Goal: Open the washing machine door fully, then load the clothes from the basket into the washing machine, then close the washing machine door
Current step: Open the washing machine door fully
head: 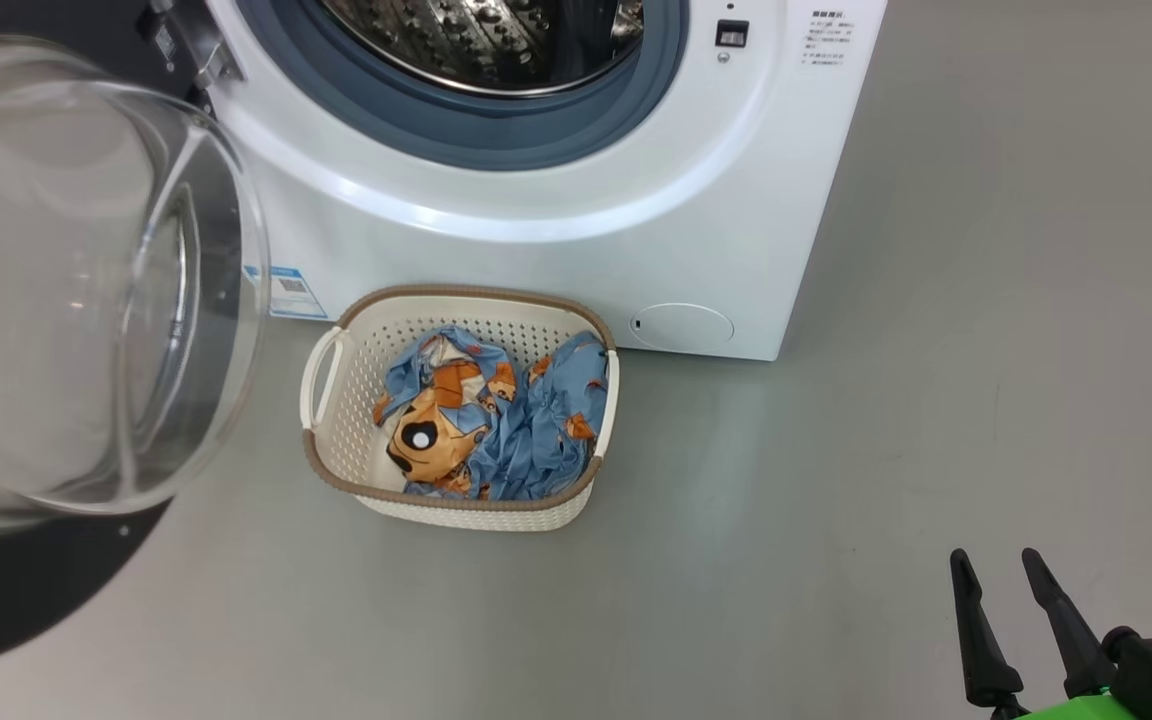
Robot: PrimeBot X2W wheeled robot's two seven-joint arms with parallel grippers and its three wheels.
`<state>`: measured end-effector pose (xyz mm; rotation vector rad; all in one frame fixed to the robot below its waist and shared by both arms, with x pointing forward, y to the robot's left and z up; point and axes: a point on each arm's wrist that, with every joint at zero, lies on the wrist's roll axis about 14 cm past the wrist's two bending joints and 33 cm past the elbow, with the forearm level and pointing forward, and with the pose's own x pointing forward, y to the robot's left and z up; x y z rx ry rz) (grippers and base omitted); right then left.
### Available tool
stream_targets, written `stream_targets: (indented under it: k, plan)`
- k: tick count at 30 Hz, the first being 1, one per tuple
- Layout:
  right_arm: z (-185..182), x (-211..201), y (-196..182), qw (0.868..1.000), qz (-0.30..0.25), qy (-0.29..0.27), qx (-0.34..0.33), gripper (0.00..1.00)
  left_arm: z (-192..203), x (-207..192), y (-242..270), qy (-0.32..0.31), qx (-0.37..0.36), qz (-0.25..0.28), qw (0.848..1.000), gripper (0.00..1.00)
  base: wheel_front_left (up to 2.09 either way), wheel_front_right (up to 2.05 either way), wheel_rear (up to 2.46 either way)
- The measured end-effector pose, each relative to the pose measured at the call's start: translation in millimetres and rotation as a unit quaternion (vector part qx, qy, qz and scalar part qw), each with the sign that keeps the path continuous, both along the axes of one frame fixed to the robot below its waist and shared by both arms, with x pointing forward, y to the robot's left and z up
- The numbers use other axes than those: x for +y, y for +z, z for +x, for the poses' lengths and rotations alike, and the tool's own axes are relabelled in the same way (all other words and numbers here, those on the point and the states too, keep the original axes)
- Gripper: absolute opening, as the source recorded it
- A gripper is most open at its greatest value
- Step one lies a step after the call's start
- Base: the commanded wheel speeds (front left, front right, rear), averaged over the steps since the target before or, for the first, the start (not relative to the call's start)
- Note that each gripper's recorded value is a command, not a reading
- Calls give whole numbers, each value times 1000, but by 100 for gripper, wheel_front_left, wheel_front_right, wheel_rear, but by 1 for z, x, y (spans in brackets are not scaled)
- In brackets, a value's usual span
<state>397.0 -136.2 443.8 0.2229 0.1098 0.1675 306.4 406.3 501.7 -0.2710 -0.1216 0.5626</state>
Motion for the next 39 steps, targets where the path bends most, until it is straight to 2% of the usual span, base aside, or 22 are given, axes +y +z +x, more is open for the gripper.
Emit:
stream_targets:
  k: [13, 25, 39]
  plan:
    - [8, 5, -7, 1000, 0, 4, 6, 100, 3, 65, 21, 72, 12, 37, 997, 0, 0, 0, 0]
    - [13, 4, -17, 1000, -6, 1, 16, 100, 19, 109, 34, 105, 36, 54, 992, 0, 0, 0, 0]
    - [21, -1, -26, 1000, -7, -8, 23, 100, 33, 135, 35, 126, 59, 55, 989, 0, 0, 0, 0]
